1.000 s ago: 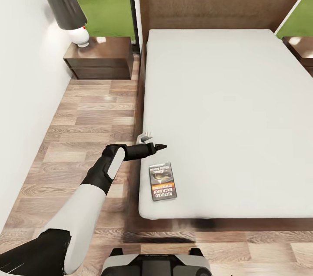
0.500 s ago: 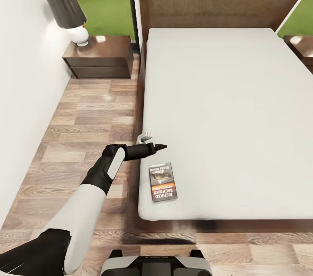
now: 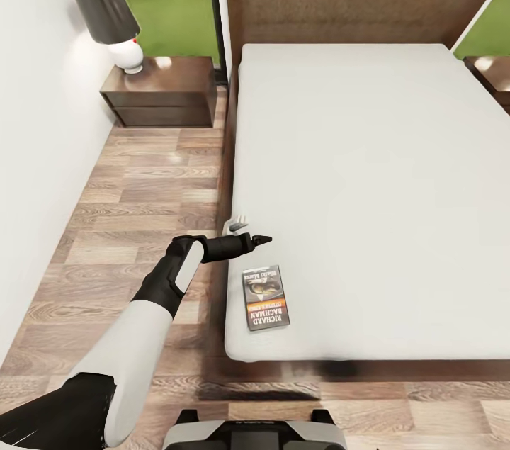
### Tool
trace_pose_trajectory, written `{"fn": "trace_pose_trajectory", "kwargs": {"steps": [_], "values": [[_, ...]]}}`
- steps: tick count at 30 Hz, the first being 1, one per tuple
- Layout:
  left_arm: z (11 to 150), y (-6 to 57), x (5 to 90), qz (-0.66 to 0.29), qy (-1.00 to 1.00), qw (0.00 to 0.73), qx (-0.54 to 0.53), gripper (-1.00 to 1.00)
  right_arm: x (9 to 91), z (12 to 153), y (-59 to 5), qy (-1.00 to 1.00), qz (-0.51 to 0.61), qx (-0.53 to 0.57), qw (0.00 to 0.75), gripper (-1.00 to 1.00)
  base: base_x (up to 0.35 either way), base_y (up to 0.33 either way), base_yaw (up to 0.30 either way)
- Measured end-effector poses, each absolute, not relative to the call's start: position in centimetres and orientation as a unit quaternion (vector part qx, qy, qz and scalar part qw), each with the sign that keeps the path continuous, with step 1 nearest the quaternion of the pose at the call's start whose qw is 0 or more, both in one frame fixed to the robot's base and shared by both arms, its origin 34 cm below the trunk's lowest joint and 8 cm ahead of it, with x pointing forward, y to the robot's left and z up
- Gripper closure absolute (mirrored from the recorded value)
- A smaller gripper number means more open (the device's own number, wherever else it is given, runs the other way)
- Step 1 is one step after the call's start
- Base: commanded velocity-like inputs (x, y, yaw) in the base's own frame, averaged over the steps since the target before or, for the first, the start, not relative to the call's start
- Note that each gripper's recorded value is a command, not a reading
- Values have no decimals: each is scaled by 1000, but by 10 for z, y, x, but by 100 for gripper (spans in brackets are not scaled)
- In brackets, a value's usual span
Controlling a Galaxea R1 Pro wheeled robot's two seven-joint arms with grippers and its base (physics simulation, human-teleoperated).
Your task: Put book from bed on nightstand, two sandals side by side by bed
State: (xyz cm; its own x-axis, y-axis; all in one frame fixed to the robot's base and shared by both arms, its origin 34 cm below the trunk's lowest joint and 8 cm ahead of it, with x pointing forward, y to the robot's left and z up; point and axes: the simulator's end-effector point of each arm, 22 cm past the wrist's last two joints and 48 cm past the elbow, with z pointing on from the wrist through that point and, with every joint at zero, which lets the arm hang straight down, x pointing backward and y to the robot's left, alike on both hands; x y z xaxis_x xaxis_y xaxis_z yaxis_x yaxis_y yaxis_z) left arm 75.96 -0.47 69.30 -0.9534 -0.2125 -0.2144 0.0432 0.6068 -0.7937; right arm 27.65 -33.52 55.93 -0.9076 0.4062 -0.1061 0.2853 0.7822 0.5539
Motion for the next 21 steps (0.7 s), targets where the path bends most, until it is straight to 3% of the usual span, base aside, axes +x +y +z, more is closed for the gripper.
{"fn": "trace_pose_trajectory", "kwargs": {"steps": [21], "values": [[666, -5, 763, -441, 885, 145, -47, -100, 280, 532, -335, 937, 275, 184, 111, -100, 0, 0, 0]]}}
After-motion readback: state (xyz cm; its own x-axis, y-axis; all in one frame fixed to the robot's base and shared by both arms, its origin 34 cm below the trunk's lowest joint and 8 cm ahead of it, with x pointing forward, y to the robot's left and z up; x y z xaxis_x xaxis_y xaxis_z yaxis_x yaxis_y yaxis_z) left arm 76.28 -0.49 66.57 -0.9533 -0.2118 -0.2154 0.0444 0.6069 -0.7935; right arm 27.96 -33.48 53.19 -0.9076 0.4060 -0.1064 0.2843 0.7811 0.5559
